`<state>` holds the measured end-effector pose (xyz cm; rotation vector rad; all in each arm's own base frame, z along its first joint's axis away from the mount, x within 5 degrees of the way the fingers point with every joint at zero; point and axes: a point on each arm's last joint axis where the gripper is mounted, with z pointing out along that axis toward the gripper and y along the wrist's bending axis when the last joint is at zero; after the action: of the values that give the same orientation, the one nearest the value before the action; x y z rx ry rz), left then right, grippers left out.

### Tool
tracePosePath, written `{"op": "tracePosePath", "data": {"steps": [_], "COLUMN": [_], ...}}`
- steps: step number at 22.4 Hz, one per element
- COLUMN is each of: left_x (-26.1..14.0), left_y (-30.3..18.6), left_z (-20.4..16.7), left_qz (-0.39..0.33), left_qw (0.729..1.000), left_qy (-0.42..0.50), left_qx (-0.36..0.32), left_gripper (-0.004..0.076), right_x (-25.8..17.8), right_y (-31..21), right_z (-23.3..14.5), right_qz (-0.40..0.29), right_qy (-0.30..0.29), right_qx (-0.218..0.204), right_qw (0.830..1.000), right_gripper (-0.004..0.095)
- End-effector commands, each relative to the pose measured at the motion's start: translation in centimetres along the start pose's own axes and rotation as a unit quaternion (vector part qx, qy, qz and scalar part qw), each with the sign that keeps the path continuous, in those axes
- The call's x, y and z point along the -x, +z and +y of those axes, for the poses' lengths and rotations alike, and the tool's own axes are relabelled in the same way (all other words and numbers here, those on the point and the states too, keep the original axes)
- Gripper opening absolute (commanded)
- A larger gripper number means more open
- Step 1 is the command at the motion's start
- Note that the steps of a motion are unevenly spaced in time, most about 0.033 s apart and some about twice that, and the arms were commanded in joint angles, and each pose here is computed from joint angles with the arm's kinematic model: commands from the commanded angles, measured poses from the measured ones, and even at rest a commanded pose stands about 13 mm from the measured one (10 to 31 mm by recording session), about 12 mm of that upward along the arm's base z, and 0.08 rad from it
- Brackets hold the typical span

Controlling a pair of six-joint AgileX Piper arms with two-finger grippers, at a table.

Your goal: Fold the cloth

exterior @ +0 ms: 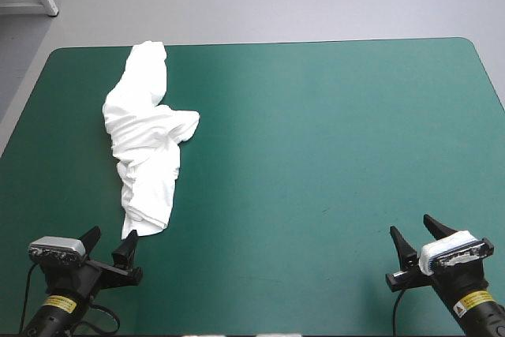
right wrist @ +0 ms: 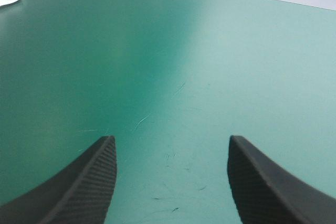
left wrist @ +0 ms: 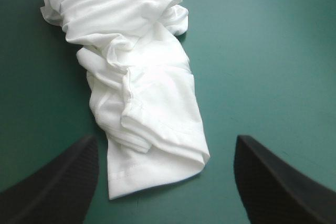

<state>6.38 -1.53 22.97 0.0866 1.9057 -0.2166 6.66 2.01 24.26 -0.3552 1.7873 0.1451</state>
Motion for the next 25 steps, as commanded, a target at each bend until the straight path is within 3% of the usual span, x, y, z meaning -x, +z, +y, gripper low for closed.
{"op": "tracePosePath", "data": {"steps": [1,19,23,25], "left_x": [1.4,1.7,5.1,7.9], "left_y": [-0.2,-0.3,-0.4,0.9], "left_z": [-0.1,-0.1,-0.1,-0.1], "left_qz": [-0.04,-0.052,-0.096,-0.079], "left_qw": [0.999,0.999,0.995,0.996], "left_qy": [-0.009,-0.008,-0.002,-0.029], "left_qx": [0.0,0.0,0.011,0.018], "left_gripper": [0.0528,0.0529,0.0531,0.0531], "right_x": [1.5,1.5,1.5,1.5], "right_y": [-0.2,-0.2,-0.2,-0.2], "right_z": [-0.1,0.0,-0.1,-0.1], "right_qz": [-0.045,-0.045,-0.044,-0.044], "right_qy": [-0.005,0.006,0.004,0.004], "right_qx": [-0.002,0.001,0.001,0.001], "right_qw": [0.999,0.999,0.999,0.999], "right_gripper": [0.0575,0.0575,0.0575,0.0575]}}
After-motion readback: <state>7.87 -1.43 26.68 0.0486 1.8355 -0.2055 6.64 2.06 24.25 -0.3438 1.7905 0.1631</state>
